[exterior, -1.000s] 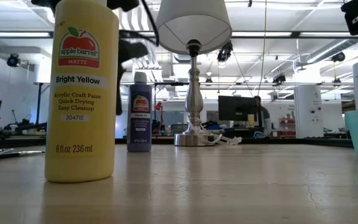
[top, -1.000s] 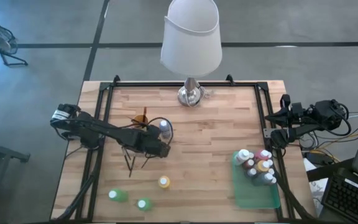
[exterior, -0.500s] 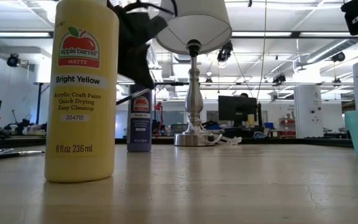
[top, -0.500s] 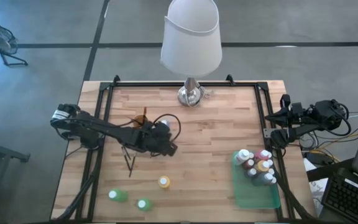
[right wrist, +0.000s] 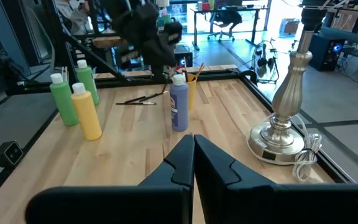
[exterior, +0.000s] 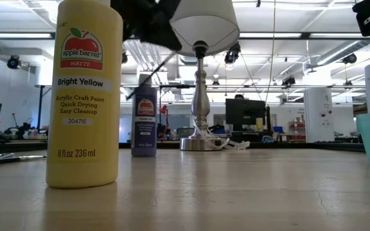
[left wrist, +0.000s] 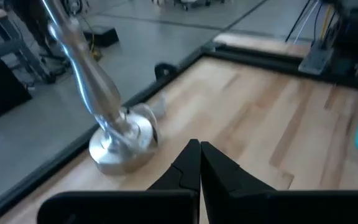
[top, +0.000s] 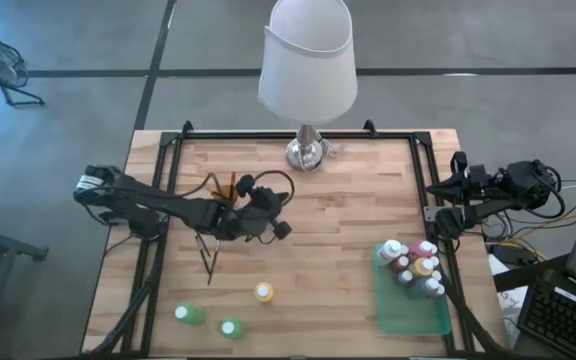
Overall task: Pick & Place Paint Supplies
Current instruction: Put the silver paint brush into the yellow cup
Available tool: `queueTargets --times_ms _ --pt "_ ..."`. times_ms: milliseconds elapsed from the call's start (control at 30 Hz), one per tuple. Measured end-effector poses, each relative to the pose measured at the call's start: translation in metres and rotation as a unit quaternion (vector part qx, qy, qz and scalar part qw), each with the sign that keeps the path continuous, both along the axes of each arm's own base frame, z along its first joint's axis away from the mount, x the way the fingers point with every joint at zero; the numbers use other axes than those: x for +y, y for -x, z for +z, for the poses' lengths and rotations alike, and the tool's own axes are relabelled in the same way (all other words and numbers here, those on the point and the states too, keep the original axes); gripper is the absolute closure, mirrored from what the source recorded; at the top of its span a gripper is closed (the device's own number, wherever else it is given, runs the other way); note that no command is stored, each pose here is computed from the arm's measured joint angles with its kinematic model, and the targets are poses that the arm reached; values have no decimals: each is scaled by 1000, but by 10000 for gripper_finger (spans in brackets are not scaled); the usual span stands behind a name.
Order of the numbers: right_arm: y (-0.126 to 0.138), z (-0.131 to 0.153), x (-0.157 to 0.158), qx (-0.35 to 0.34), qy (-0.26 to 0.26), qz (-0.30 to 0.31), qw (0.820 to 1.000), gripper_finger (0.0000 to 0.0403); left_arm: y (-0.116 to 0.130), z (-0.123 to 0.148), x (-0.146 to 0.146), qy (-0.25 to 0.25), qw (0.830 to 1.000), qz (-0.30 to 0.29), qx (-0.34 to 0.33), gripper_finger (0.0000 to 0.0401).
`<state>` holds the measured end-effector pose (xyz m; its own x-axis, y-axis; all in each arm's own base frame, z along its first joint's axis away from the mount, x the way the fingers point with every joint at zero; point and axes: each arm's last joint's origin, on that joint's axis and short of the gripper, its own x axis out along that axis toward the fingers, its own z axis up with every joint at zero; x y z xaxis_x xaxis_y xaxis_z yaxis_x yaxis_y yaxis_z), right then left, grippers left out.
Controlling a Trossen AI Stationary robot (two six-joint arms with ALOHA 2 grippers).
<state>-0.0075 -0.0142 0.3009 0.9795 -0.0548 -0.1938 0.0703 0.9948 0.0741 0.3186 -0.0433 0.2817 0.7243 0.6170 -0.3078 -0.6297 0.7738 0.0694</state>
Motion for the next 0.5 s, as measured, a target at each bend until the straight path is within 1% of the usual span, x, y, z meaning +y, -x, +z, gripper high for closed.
queueTargets --times_ms 133,500 --pt "0 0 0 0 0 0 1000 394 12 20 3 -15 1000 -5 -19 399" --pt "0 0 0 0 0 0 1000 394 46 68 10 -81 995 -21 -56 399"
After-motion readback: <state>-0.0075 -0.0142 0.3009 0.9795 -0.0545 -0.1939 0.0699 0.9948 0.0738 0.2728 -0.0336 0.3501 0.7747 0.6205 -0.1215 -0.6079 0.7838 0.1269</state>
